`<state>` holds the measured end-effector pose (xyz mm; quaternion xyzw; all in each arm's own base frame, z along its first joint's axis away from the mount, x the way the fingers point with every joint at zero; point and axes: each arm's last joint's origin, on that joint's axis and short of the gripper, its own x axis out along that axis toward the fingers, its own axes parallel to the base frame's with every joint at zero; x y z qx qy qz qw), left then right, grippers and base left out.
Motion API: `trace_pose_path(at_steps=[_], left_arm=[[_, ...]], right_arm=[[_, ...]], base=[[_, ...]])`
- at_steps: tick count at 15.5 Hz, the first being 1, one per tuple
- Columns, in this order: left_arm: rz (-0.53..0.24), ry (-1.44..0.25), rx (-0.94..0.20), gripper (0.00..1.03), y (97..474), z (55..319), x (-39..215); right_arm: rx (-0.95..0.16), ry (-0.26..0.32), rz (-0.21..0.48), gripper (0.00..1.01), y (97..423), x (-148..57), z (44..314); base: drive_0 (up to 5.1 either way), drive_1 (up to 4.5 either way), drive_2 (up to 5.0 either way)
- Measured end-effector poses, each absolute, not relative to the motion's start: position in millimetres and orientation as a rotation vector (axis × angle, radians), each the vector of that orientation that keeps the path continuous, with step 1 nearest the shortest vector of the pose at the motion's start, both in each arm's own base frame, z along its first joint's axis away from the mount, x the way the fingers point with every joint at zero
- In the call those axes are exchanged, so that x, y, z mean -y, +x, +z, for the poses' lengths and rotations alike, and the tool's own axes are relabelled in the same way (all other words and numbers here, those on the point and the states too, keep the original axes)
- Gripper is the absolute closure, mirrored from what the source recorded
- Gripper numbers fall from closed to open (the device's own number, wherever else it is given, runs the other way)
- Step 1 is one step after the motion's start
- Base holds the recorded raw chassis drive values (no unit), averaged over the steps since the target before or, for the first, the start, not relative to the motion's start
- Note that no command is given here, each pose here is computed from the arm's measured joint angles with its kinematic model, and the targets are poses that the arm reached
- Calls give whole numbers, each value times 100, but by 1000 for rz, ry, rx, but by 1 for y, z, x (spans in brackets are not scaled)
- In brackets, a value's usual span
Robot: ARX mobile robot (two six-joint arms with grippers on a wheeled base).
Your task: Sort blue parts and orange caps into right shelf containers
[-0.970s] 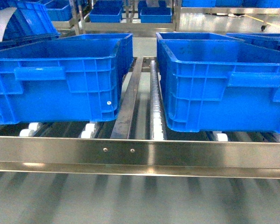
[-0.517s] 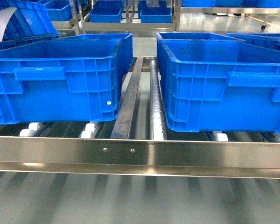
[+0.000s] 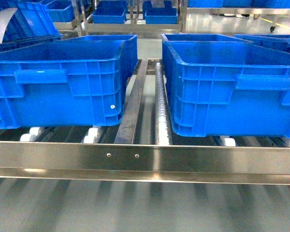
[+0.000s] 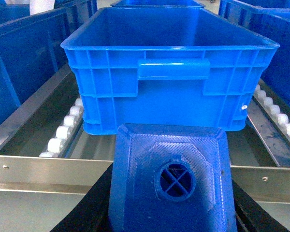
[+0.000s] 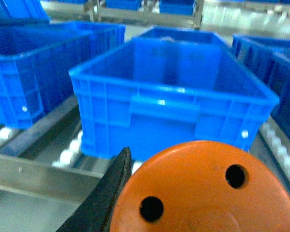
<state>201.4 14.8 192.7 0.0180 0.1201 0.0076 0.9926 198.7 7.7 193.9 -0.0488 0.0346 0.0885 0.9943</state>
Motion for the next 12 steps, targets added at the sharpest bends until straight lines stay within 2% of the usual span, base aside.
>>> trace_pose_path(at_steps=[2,3,4,5,6,7,8,10,12], left_arm=[[16,36,-241,59,201,193,-15],[16,36,-241,59,201,193,-15],[16,36,-241,59,201,193,-15],[16,36,-241,59,201,193,-15],[16,36,-241,59,201,193,-15],[15,36,-241,59,201,193,-15],[16,36,-241,59,201,193,-15],[23,42,-239,59,201,193,-15],[203,137,-221,59,205,198,-9]], right_arm=[[51,-103,131,58,245,-12,224],[64,-92,104,58,275,-13,235],[38,-86,78,54,315,-16,240],[-13,-79,84,44,345,-17,236],[-5,-79,59,34,370,-20,227],[-13,-69,67,26,373,-21,222],[-6,-58,86,17,362,-22,217],[60,-32,145,1,323,-19,229],[82,-16,187,4,279,-14,232]], base=[[0,0,0],[0,0,0],[0,0,0],[0,0,0],[0,0,0],[0,0,0],[0,0,0],[0,0,0],[0,0,0]])
